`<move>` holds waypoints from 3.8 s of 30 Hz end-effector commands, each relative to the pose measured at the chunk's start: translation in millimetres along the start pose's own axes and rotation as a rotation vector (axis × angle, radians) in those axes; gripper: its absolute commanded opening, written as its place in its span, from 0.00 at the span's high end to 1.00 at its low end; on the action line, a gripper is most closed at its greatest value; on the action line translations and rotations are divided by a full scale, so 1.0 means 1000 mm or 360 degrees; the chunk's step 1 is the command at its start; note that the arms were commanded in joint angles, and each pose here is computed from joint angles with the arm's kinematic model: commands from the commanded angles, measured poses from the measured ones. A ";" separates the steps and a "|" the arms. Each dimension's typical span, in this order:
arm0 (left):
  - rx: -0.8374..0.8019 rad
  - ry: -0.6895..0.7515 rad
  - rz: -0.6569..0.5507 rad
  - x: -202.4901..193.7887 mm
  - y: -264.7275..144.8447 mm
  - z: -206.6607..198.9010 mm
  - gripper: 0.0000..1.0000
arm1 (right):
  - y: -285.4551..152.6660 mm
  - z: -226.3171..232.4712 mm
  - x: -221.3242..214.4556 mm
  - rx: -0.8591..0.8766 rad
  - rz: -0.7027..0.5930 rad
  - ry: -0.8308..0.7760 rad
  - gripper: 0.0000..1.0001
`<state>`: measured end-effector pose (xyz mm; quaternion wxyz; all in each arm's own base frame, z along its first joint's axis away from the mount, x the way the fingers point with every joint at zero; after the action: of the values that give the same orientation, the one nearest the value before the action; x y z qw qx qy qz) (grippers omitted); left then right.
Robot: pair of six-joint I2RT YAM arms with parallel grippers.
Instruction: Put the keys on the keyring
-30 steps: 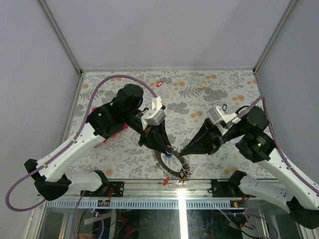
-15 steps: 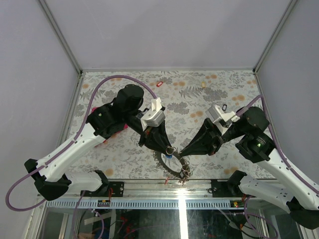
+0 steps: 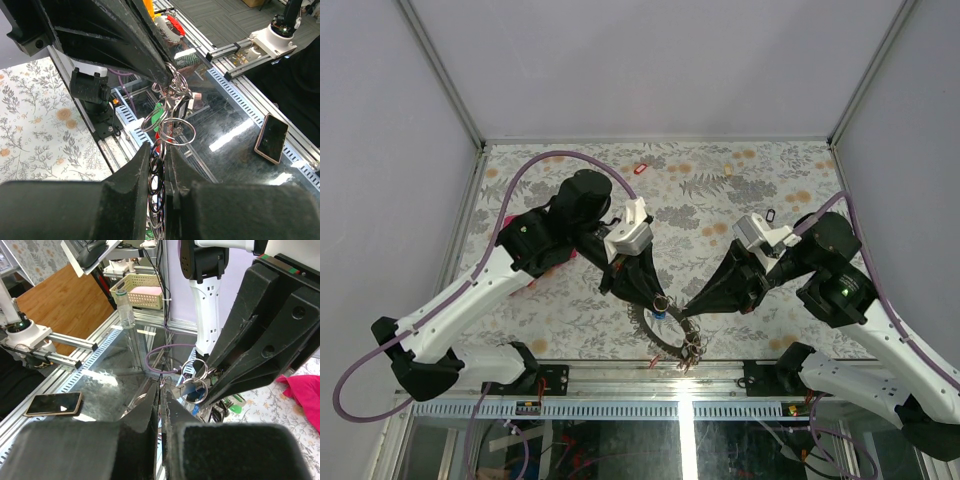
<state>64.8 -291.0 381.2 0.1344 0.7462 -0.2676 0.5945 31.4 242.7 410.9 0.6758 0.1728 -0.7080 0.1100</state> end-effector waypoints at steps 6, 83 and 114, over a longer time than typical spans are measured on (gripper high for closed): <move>0.0025 0.0095 -0.0001 0.010 0.000 0.017 1.00 | 0.000 0.027 0.015 0.0236 -0.0064 -0.0034 1.00; 0.0611 0.0407 -0.0754 0.081 -0.036 0.018 0.61 | -0.035 -0.047 0.044 -0.0890 -0.0791 -0.0616 1.00; 0.0551 0.0306 -0.0717 0.066 -0.027 0.035 0.84 | -0.032 -0.054 0.050 -0.0887 -0.0831 -0.0634 1.00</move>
<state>118.0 -304.1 431.4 0.1432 0.7551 0.0126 0.6397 102.5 244.8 420.7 0.6018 0.1298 -0.7489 -0.2453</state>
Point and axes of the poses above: each gripper's point midway between its finger pads, its own y axis out along the fingers, its own z axis along the line the jaws close on, x = y × z, the point moved 2 cm from there along -y, back along the fingers, and after that the axes turned 7 degrees about -y, right-handed, at the moved point
